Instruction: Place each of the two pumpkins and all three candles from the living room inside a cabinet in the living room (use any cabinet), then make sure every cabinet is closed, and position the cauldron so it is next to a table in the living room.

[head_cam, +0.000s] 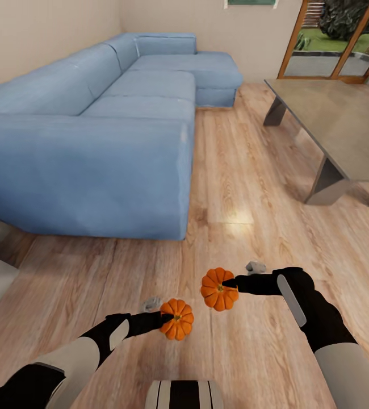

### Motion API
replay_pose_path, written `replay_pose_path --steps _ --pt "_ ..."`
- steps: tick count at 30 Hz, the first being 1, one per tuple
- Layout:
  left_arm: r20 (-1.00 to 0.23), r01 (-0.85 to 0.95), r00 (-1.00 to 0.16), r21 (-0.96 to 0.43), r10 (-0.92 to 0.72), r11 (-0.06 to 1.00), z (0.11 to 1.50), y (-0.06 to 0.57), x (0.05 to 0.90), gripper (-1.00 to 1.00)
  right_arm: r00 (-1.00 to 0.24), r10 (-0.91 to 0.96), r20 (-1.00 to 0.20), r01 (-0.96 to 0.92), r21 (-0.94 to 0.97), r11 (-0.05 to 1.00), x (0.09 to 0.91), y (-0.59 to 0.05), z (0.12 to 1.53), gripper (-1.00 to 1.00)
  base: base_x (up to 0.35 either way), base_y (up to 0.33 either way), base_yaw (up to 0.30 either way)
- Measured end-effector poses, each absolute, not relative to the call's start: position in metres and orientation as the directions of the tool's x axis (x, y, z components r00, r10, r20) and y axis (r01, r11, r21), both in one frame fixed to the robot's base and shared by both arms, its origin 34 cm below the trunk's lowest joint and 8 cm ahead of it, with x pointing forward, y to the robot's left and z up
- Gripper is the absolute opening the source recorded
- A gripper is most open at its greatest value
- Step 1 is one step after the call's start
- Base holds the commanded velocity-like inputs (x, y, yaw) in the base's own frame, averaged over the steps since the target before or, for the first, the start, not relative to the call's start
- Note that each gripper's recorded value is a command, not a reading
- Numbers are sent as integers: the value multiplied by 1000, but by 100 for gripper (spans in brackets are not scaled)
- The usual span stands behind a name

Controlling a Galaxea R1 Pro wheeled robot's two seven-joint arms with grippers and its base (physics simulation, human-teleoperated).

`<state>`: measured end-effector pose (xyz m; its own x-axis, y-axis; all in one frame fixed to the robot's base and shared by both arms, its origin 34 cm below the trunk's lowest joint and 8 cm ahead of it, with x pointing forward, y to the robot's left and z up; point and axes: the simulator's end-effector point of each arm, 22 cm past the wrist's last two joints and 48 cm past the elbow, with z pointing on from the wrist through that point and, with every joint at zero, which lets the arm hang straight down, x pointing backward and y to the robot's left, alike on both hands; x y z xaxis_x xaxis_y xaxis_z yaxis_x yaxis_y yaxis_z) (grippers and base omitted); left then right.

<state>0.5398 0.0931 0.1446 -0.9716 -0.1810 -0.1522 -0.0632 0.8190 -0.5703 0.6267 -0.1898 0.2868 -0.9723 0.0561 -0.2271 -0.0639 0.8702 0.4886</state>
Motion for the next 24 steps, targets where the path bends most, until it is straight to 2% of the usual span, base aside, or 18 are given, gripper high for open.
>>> replay_pose_path --steps 6,11,24 --pt "-183 -51 -966 -558 -183 828 157 105 551 -100 -971 57 -234 -60 467 882 627 -195 294 -100 0 0 -209" --pt "-170 -68 -968 -525 -183 848 162 139 552 -100 -979 53 -198 -17 336 942 617 -227 276 -100 0 0 -213" --pt "-220 -47 -957 -523 -188 851 193 147 571 -100 -966 65 -248 -19 321 947 627 -232 308 -100 0 0 -224"
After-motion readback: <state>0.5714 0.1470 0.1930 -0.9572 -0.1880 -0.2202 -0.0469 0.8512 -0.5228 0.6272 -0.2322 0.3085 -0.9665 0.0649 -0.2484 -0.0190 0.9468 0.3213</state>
